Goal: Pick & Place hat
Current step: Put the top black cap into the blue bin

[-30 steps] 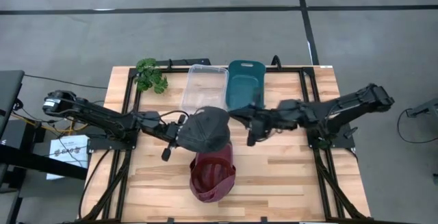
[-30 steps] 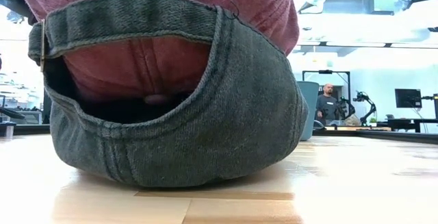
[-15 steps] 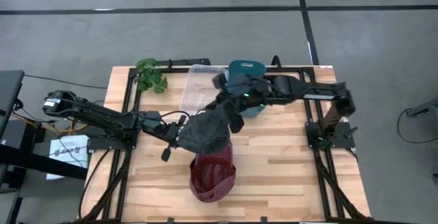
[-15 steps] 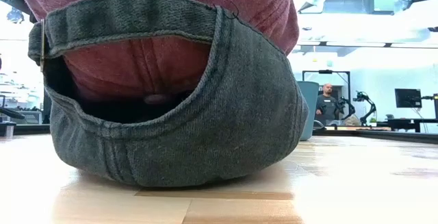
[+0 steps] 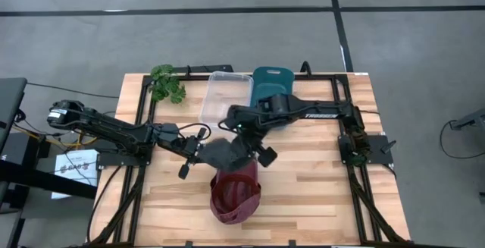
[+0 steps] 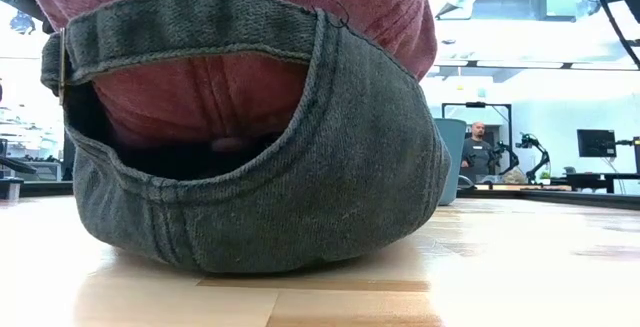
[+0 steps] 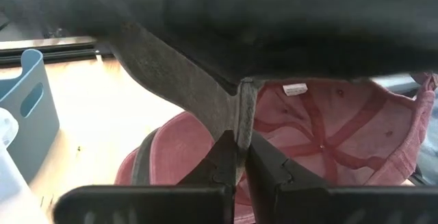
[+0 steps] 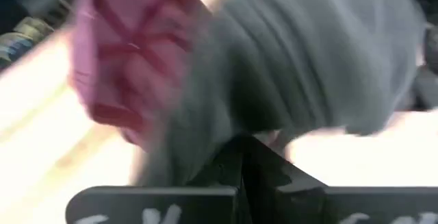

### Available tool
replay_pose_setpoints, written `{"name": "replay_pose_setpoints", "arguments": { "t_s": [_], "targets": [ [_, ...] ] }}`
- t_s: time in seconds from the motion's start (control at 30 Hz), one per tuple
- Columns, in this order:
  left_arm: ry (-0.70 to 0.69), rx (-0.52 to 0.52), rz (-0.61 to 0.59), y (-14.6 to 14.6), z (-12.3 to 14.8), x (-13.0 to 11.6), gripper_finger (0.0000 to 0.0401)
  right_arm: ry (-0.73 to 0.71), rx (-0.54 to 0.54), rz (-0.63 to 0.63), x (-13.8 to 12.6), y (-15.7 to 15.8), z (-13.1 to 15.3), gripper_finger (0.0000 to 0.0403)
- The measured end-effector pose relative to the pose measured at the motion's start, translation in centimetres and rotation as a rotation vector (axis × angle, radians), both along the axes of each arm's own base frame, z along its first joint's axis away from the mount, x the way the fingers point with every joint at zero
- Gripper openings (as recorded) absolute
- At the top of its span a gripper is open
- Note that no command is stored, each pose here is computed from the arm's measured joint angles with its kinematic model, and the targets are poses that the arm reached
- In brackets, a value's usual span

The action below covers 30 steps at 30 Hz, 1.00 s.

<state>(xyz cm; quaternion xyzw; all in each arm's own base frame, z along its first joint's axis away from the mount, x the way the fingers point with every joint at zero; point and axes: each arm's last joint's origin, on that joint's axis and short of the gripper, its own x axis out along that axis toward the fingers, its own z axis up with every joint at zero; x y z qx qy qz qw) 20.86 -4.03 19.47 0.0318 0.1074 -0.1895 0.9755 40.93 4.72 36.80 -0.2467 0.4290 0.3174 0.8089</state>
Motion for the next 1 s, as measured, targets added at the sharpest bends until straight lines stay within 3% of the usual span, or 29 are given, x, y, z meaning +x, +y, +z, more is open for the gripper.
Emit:
{"name": "replay_pose_setpoints", "arguments": {
  "t_s": [0.17, 0.33, 0.5, 0.7, 1.0],
  "targets": [
    [-0.001, 0.003, -0.002, 0.0, 0.0, 0.0, 0.0014, 0.024, 0.133, 0.052, -1.3, 1.1, 1.2, 0.0000],
    [-0.006, 0.002, -0.002, 0.0, 0.0, 0.0, 0.0015, -0.116, 0.106, 0.063, -2.4, 1.9, 3.7, 0.0000],
    [-0.005, 0.000, 0.001, 0.0, 0.0, 0.0, 0.0015, -0.349, -0.020, -0.029, -2.2, 1.7, 6.0, 0.0000],
    [-0.006, 0.000, 0.001, 0.0, 0.1, 0.0, 0.0015, -0.506, -0.229, -0.164, -1.3, -0.1, 7.1, 0.0000],
    [-0.007, 0.002, 0.000, 0.0, 0.1, 0.0, 0.0015, -0.716, -0.410, -0.512, 1.0, -4.4, 8.1, 0.0000]
  ]
}}
